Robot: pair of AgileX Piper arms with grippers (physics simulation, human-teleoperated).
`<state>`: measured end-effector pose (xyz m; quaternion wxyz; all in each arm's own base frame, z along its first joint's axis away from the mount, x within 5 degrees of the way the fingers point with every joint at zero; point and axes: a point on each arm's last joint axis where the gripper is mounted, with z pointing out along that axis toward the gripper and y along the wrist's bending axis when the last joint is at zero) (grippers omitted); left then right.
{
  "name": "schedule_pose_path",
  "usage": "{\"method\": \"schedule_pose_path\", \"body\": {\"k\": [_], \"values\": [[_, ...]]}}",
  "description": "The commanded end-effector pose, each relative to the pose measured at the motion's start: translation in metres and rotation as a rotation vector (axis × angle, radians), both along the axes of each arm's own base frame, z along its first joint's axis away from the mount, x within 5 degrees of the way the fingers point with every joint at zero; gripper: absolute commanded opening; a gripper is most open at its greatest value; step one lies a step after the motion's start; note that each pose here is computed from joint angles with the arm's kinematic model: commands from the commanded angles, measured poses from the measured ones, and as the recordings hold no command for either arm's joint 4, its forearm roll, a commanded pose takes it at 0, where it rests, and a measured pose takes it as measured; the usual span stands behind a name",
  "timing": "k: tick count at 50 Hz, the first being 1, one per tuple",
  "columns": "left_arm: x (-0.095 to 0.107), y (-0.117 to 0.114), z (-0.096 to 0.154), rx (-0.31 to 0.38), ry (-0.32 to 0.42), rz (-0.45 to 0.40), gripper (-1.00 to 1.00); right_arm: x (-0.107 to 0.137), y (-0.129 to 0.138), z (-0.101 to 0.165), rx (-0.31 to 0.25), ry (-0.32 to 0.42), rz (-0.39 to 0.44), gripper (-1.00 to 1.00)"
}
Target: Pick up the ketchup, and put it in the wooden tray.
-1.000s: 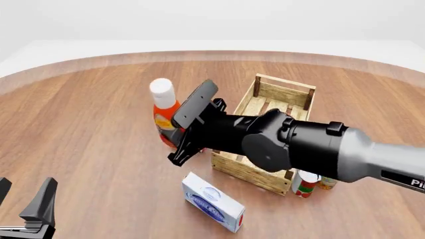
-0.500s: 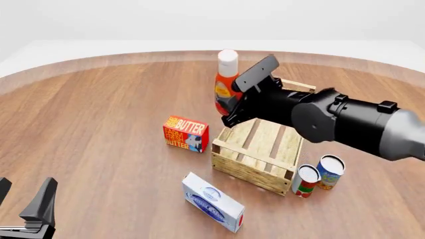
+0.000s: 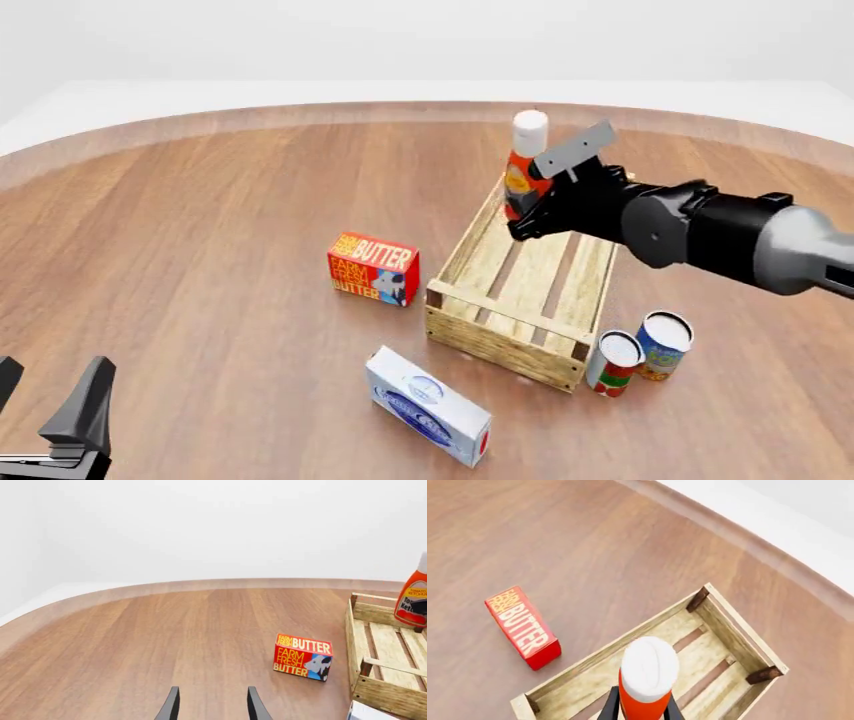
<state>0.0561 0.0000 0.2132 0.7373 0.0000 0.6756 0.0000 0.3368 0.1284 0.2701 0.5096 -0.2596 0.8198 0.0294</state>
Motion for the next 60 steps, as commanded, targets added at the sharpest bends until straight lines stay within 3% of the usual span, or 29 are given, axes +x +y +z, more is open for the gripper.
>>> {"method": "schedule_pose_path", "body": {"k": [1,30,60], "values": [[0.000,0.000,0.000,0.000,0.000,0.000,1.00,0.022,-0.024,-0.029,0.000,0.031,-0.088,-1.00],[0.000,0.000,0.000,0.000,0.000,0.000,1.00,0.047,-0.036,-0.093,0.026,0.086,-0.158,-1.00],[0.000,0.000,0.000,0.000,0.000,0.000,1.00,0.056,-0.030,-0.118,0.076,0.071,-0.173,-1.00]]}}
